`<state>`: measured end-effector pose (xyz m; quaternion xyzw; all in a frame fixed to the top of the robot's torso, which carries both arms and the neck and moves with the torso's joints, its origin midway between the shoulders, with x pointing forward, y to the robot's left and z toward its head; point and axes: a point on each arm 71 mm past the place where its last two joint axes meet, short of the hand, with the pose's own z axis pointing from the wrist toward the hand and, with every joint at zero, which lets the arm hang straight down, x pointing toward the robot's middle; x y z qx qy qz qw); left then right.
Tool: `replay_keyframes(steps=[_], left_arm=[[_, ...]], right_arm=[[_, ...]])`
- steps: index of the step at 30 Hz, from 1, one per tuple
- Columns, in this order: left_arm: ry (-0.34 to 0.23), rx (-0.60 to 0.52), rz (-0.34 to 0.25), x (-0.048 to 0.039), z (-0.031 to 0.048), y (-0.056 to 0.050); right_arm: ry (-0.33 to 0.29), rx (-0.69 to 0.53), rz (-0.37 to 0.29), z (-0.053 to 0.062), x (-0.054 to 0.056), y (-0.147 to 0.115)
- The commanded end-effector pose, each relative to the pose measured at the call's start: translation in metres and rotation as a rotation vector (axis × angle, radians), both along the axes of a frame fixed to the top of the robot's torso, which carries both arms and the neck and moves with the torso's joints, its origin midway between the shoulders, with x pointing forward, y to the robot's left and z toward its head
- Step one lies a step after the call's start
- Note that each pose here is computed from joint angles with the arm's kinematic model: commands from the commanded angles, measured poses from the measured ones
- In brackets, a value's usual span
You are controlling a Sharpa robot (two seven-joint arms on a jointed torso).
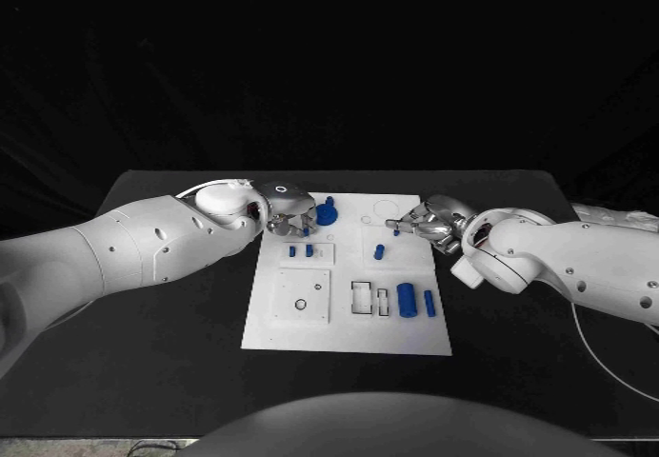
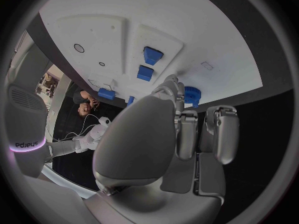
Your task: Assemble the parts on the task board
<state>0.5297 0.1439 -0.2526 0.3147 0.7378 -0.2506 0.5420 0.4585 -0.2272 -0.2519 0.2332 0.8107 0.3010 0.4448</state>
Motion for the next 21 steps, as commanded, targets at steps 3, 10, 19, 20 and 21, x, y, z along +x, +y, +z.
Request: replay_keyframes(steps=[3, 10, 19, 20, 21], left_arm=[[0.013, 0.017, -0.011, -0.0015, -0.0018, -0.0030], [0.015, 0.021, -0.009, -0.0014, -0.0022, -0.0014], [0.021, 0.028, -0.006, -0.0006, -0.0029, -0.0006], [0.021, 0.029, -0.004, -0.0004, -0.0029, -0.0005], [0.022, 0.030, -0.003, -0.0003, -0.0030, -0.0003]], right_arm=[[0.009, -0.003, 0.012, -0.0007, -0.0009, 0.0009], [0.009, -0.004, 0.013, -0.0008, -0.0008, 0.0012], [0.010, -0.004, 0.014, -0.0009, -0.0007, 0.0019], [0.010, -0.004, 0.014, -0.0009, -0.0007, 0.0019], [0.010, -0.004, 0.014, -0.0009, -0.0007, 0.0018]])
